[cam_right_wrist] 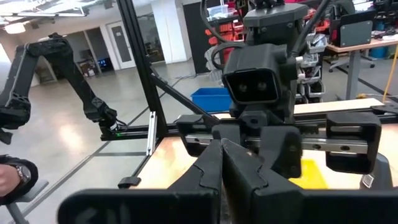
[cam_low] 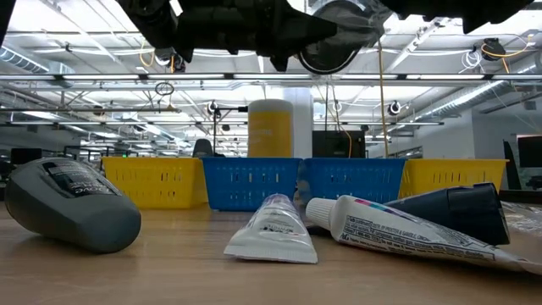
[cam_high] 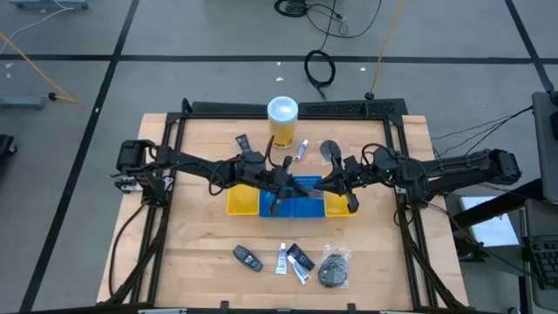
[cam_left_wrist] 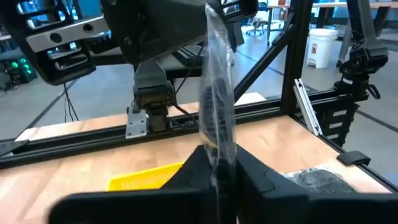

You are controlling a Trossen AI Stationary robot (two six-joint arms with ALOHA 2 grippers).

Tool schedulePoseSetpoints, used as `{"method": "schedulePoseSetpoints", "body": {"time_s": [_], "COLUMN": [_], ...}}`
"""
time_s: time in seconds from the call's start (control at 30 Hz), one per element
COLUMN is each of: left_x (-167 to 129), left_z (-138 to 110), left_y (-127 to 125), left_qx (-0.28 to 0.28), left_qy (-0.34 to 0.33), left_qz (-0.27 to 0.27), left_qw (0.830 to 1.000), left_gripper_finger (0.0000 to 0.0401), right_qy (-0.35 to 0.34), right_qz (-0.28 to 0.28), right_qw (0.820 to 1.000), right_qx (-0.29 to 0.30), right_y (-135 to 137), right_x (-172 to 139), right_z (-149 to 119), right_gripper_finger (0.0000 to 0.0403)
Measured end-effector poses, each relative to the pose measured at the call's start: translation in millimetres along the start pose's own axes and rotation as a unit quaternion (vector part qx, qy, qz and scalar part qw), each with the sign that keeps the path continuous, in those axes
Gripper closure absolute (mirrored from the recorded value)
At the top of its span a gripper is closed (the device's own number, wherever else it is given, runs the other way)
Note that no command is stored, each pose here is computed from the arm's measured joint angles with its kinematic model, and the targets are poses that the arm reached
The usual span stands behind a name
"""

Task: Pick & Place Travel size toiletries
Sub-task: Put the black comb into the left blue bin

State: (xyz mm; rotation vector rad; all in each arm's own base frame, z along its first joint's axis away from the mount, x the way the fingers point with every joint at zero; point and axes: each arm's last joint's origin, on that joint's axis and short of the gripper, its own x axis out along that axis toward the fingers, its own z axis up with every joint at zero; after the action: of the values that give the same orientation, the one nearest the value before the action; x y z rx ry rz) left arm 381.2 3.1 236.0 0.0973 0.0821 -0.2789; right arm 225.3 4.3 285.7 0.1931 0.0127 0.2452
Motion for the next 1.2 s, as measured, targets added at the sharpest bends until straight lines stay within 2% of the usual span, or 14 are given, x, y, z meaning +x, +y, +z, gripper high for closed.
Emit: {"method": "schedulePoseSetpoints", "body": {"time_s": [0.17, 0.33, 0.5, 0.67, 0.9, 1.0, 1.1, 1.2], "left_x": [-0.3, -4.6, -17.9, -34.5, -50.9, -49.7, -44.4, -42.3], "left_z": [-1.4, -2.1, -0.5, 5.3, 7.7, 4.1, 0.7, -3.2], "left_y": [0.9, 0.0, -3.6, -14.6, -34.7, -43.6, -51.2, -55.2], "left_qx": [-0.019, -0.053, -0.097, -0.156, -0.264, -0.298, -0.308, -0.337], "left_qy": [0.007, 0.045, 0.121, 0.184, 0.22, 0.22, 0.218, 0.216], "left_qz": [0.004, 0.03, 0.076, 0.143, 0.269, 0.292, 0.289, 0.299], "left_qw": [1.0, 0.997, 0.985, 0.96, 0.9, 0.882, 0.88, 0.867], "left_gripper_finger": [0.0383, 0.0388, 0.0389, 0.0389, 0.0386, 0.0389, 0.0389, 0.038], "right_qy": [0.006, 0.019, 0.044, 0.054, 0.055, 0.058, 0.061, 0.06], "right_qz": [-0.004, -0.061, -0.116, -0.126, -0.127, -0.126, -0.127, -0.126], "right_qw": [1.0, 0.998, 0.992, 0.989, 0.989, 0.989, 0.989, 0.989], "right_qx": [-0.025, -0.027, -0.035, -0.045, -0.047, -0.053, -0.053, -0.053], "right_y": [-0.4, -4.2, -7.7, -7.7, -7.1, -7.1, -7.2, -7.2], "right_x": [0.0, -0.4, -2.7, -5.3, -7.0, -7.0, -7.1, -7.1], "right_z": [-1.3, -4.9, -9.7, -10.2, -9.4, -9.6, -10.2, -10.2], "right_gripper_finger": [0.0403, 0.0394, 0.0358, 0.0325, 0.0301, 0.0298, 0.0299, 0.0301]}}
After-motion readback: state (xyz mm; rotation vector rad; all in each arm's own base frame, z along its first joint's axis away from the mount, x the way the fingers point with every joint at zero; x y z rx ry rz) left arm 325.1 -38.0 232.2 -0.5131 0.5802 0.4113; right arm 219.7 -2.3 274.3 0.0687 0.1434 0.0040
